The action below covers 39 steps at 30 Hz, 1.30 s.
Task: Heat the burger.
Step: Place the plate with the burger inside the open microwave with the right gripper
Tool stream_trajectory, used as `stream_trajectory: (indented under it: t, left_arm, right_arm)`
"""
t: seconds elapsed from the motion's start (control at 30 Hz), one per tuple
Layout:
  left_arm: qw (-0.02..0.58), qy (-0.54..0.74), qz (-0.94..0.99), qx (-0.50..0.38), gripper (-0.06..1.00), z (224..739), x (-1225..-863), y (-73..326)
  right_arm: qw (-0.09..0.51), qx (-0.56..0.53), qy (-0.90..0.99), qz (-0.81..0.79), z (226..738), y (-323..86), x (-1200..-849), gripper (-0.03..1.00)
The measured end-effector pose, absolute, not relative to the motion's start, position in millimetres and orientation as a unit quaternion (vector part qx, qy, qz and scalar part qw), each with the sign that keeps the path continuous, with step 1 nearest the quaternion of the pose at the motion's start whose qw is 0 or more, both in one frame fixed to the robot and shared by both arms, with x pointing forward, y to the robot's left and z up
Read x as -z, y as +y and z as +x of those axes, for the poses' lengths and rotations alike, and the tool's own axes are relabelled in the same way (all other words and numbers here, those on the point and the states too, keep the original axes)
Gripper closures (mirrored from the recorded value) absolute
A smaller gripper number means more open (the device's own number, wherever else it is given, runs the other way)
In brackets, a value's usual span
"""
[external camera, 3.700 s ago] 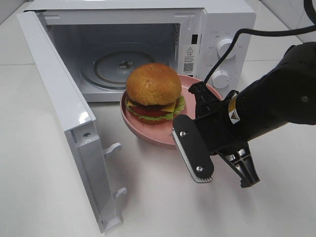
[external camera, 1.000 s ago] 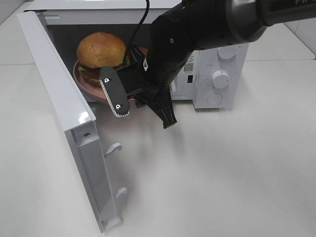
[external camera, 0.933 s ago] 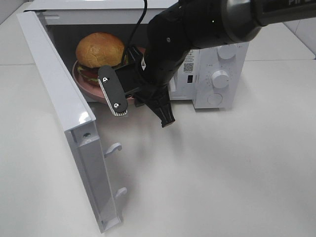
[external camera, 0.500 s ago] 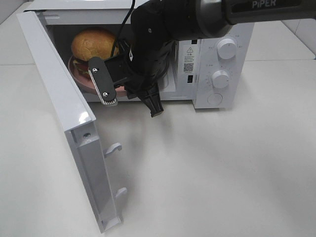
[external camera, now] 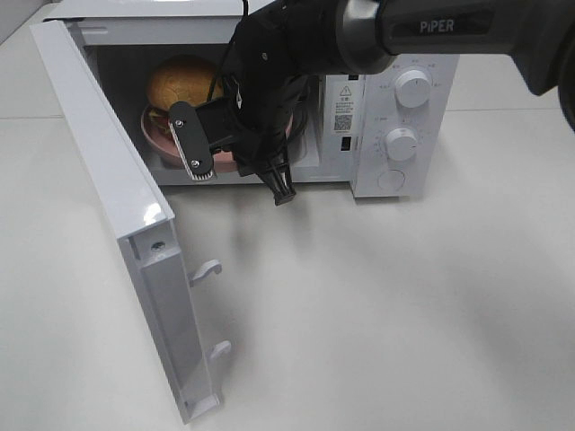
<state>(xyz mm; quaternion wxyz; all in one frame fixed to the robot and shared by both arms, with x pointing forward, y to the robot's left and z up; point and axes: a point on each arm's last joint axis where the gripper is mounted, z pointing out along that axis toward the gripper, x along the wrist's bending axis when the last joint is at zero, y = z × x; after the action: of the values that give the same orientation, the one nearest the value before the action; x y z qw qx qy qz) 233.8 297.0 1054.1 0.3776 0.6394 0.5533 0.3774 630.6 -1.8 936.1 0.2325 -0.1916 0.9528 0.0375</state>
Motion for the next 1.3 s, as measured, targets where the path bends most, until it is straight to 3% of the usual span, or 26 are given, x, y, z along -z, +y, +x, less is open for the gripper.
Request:
stream_trajectory:
  t: [0.8, 1.3]
  left_arm:
    - [0.378, 0.553, 0.639, -0.377, -0.04, 233.8, -1054.1, 297.0]
    - [0.378, 0.553, 0.639, -0.377, -0.04, 233.8, -1054.1, 297.0]
  right_arm:
    - [0.262, -0.049, 0.949, -0.169, 668.2, 14.7, -931.7, 0.92]
    - [0.262, -0.044, 0.952, -0.152, 681.2, -0.9, -927.8, 0.92]
